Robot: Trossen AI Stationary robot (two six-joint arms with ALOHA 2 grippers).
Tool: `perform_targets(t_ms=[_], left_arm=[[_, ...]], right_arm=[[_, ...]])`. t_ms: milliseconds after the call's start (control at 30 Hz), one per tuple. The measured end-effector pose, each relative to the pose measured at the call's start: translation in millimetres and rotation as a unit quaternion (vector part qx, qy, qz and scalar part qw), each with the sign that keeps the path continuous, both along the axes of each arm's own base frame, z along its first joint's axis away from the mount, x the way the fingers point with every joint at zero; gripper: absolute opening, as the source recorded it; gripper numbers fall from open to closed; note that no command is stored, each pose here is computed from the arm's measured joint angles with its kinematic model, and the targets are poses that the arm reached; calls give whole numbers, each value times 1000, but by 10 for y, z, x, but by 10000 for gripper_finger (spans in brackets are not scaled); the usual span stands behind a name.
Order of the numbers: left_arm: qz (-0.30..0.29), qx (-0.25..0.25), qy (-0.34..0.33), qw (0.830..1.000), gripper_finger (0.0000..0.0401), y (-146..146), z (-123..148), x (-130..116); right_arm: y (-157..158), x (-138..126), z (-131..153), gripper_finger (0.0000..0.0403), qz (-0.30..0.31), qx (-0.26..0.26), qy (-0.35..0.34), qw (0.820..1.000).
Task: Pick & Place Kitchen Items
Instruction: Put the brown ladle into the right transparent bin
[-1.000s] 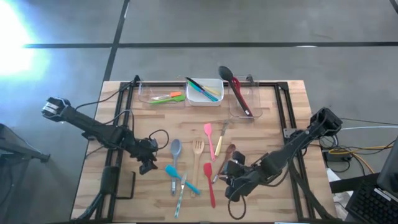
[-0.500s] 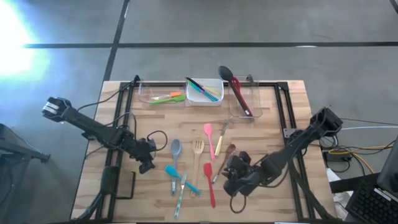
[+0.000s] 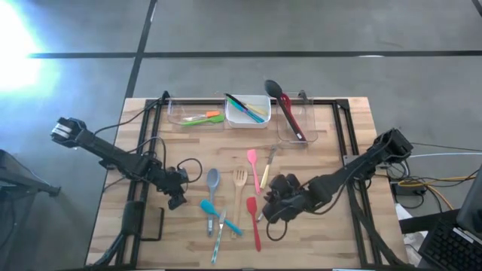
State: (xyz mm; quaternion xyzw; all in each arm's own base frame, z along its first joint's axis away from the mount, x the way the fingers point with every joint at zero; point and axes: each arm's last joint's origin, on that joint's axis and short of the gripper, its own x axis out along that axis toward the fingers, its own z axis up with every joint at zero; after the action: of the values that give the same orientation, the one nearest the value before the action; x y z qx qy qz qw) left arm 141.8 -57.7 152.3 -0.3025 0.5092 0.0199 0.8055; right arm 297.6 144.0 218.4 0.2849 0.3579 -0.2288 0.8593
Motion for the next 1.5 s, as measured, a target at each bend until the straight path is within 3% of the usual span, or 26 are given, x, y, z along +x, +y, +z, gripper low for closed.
perform_targets(t_ms=[333, 833, 1000, 1200, 1333, 1500], left_arm=[[-5, 1, -1, 1000, 236, -1, 0, 0], [-4, 5, -3, 1000, 236, 1, 0, 1], [-5, -1, 0, 1000, 236, -2, 0, 0], [-7, 15, -8, 1000, 236, 5, 0, 3], [7, 56, -23, 998, 236, 29, 0, 13], [6, 94, -41, 995, 236, 45, 15, 28]], right_arm=[[-29, 10, 5, 73, -8, 0, 2, 1000], [-373, 183, 42, 86, -5, -46, 5, 999], [-313, 148, 64, 91, 6, 1, 32, 999], [-80, 9, 38, 91, -77, 90, 31, 992], [-12, -42, -76, 91, -155, 100, 34, 982], [-11, 2, -241, 99, -204, 116, 50, 971]])
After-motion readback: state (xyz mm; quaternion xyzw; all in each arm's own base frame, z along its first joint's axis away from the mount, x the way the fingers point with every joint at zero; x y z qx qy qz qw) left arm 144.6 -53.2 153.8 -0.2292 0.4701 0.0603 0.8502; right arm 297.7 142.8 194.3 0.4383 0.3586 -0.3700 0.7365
